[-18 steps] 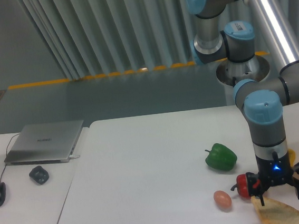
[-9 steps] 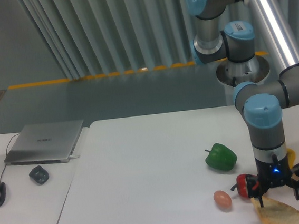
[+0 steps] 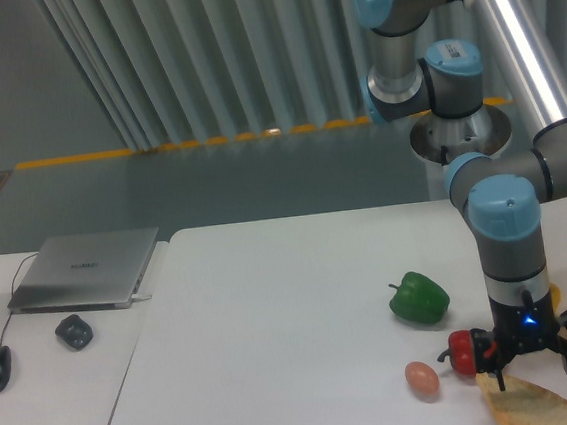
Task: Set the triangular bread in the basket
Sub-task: 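Close the gripper on the triangular bread slice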
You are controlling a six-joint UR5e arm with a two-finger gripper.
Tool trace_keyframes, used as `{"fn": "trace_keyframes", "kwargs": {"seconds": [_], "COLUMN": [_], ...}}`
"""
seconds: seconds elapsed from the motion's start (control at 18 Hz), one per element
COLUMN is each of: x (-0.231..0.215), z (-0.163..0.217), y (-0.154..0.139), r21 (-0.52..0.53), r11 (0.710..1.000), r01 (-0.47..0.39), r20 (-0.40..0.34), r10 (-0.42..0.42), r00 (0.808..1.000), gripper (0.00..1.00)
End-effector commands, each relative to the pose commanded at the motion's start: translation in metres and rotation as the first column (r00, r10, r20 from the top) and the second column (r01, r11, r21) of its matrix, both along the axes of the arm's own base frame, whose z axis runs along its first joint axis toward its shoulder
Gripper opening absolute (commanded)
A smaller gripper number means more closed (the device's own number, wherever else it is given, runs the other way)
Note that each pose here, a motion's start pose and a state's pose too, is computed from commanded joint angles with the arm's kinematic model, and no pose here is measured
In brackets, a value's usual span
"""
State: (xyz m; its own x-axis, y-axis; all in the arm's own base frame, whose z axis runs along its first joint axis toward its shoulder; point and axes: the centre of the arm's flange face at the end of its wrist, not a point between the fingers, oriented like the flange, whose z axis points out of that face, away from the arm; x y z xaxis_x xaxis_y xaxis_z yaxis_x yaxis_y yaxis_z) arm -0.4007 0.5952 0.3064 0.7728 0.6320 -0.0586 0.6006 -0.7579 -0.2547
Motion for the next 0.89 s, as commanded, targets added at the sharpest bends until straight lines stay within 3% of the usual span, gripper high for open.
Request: {"fn": "trace_keyframes", "kwargs": {"seconds": [0.89], "x": [0.0007], "z": [-0.0024], "y": [-0.0009], "r21": [-0.005], "r11": [1.000], "r01": [-0.005], "r20": [0.004], "r10": [0.005], "r00": [1.000], "gripper": [1.00]}}
